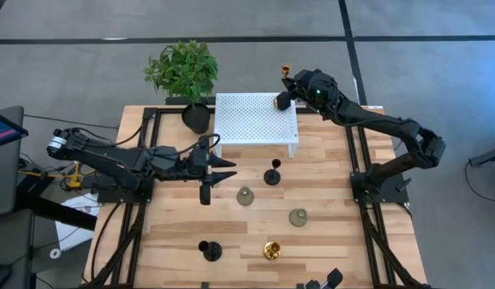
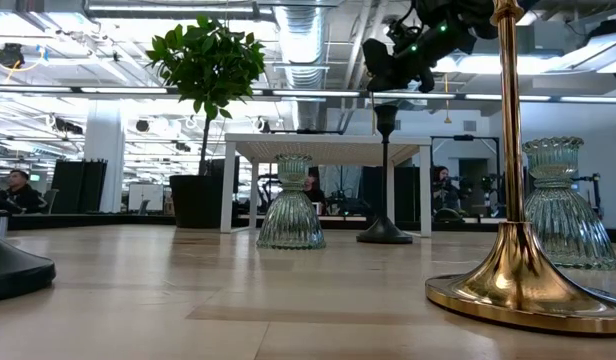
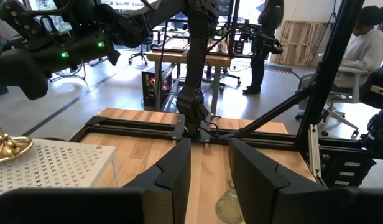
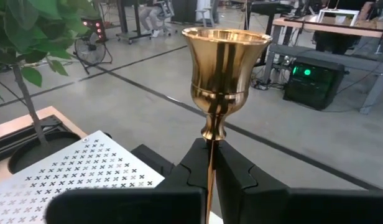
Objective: Pick & Place candle stick holders
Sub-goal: Put the top gold candle holder on the shelf
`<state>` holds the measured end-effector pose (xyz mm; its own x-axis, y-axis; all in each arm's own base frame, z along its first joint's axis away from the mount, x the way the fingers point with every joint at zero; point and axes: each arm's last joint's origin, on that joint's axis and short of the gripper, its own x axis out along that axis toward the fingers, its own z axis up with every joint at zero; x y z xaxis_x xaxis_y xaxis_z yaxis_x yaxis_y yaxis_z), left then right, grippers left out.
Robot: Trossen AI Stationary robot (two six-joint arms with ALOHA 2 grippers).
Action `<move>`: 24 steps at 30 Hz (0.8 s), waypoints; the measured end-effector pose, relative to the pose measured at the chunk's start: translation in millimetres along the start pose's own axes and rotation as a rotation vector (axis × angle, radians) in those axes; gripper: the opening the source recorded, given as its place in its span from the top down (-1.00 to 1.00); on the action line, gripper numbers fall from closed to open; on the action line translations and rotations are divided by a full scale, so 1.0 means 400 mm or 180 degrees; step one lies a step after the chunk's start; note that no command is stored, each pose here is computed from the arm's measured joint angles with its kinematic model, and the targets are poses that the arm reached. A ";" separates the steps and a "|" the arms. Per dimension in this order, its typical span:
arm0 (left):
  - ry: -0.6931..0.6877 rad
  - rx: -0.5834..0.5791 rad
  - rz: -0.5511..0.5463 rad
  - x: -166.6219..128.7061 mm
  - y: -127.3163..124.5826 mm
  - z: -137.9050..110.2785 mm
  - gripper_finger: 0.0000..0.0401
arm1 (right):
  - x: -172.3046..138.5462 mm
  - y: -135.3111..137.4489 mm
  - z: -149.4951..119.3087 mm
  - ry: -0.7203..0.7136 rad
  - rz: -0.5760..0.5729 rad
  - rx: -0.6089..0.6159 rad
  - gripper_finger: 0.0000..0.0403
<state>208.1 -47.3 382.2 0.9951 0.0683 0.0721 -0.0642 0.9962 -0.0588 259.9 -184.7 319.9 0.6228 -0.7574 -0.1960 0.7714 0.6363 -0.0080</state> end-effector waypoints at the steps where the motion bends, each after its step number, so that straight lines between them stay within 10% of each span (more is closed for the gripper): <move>1: 0.0000 0.0000 0.0000 0.000 0.000 0.000 0.46 | 0.000 0.000 -0.001 0.0010 -0.0003 -0.0004 1.00; 24: 0.0002 0.0001 0.0002 0.000 0.000 0.000 0.46 | 0.035 0.027 -0.030 0.0103 0.0193 0.0012 0.98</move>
<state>208.3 -47.3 382.1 0.9950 0.0690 0.0716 -0.0648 0.9962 -0.0587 275.4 -186.5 305.2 0.6639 -0.7124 -0.2276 0.7329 0.6803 0.0085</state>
